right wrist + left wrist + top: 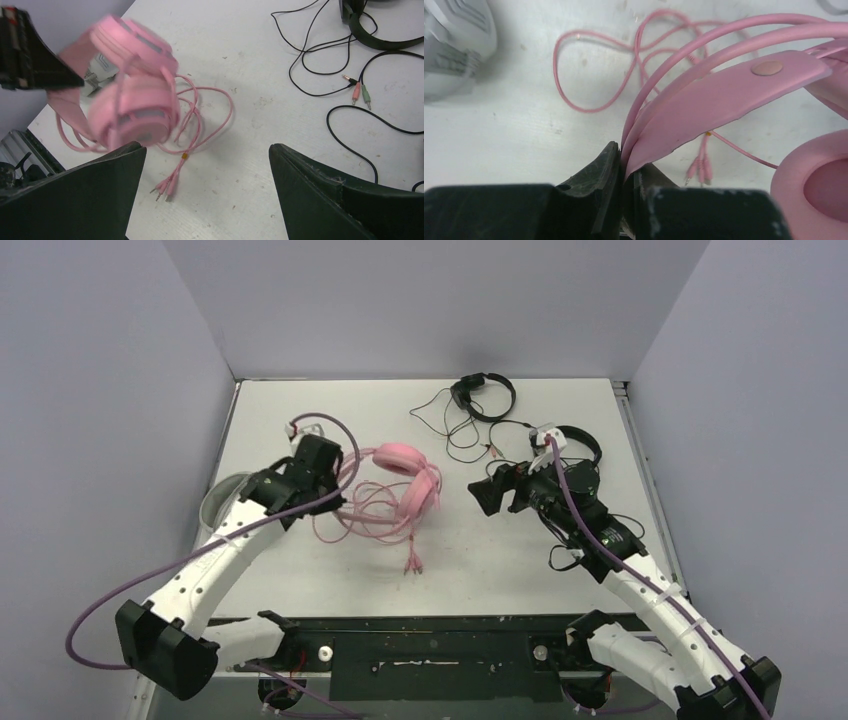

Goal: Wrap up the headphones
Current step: Wrap the headphones cable around the headphones.

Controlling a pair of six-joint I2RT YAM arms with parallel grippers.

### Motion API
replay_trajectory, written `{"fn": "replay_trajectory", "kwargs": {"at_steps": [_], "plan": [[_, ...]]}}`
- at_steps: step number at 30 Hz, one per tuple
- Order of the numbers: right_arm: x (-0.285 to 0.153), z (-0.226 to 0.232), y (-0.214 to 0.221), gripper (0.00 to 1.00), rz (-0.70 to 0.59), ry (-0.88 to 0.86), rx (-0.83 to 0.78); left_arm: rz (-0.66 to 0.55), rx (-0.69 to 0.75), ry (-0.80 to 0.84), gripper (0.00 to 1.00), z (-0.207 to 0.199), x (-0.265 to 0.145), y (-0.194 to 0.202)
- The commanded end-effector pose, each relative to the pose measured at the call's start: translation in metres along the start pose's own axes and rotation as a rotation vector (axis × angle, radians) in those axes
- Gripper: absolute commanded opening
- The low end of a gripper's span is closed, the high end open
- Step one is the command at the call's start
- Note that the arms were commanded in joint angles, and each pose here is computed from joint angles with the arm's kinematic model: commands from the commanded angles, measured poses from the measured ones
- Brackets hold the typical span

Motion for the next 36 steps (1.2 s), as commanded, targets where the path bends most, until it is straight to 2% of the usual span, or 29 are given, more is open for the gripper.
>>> {"fn": "replay_trajectory", "kwargs": {"at_steps": [1, 5, 9, 15, 21, 27, 36], "plan": [[-0.011, 0.013, -0.017, 1.00, -0.101, -0.069, -0.058, -0.152, -0.121, 0.093, 0.00, 0.019, -0.064, -0.075], [-0.022, 0.021, -0.022, 1.00, -0.170, -0.128, -0.117, -0.176, -0.133, 0.208, 0.00, 0.029, -0.092, -0.112], [-0.022, 0.035, -0.022, 1.00, -0.193, -0.249, -0.200, -0.256, -0.095, 0.253, 0.00, 0.016, -0.128, -0.147], [0.005, 0.043, -0.022, 1.00, -0.189, -0.336, -0.227, -0.349, -0.200, 0.469, 0.00, -0.013, -0.171, -0.187], [0.034, 0.044, -0.004, 1.00, -0.199, -0.395, -0.235, -0.528, -0.285, 0.497, 0.00, -0.002, -0.237, -0.229], [0.072, 0.070, -0.012, 1.00, -0.197, -0.461, -0.284, -0.619, -0.362, 0.588, 0.00, -0.003, -0.280, -0.246], [0.117, 0.103, -0.008, 0.99, -0.209, -0.423, -0.223, -0.712, -0.462, 0.722, 0.00, -0.009, -0.312, -0.265]]}}
Point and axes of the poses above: each gripper's point midway between its finger pads, its own x axis out along the fingers, its own z axis along the line the jaws close on, y = z × x, the point moved 3 cm from there along -x, back along the fingers, and after that the axes turned 13 degrees about x, right-handed, at the moved point
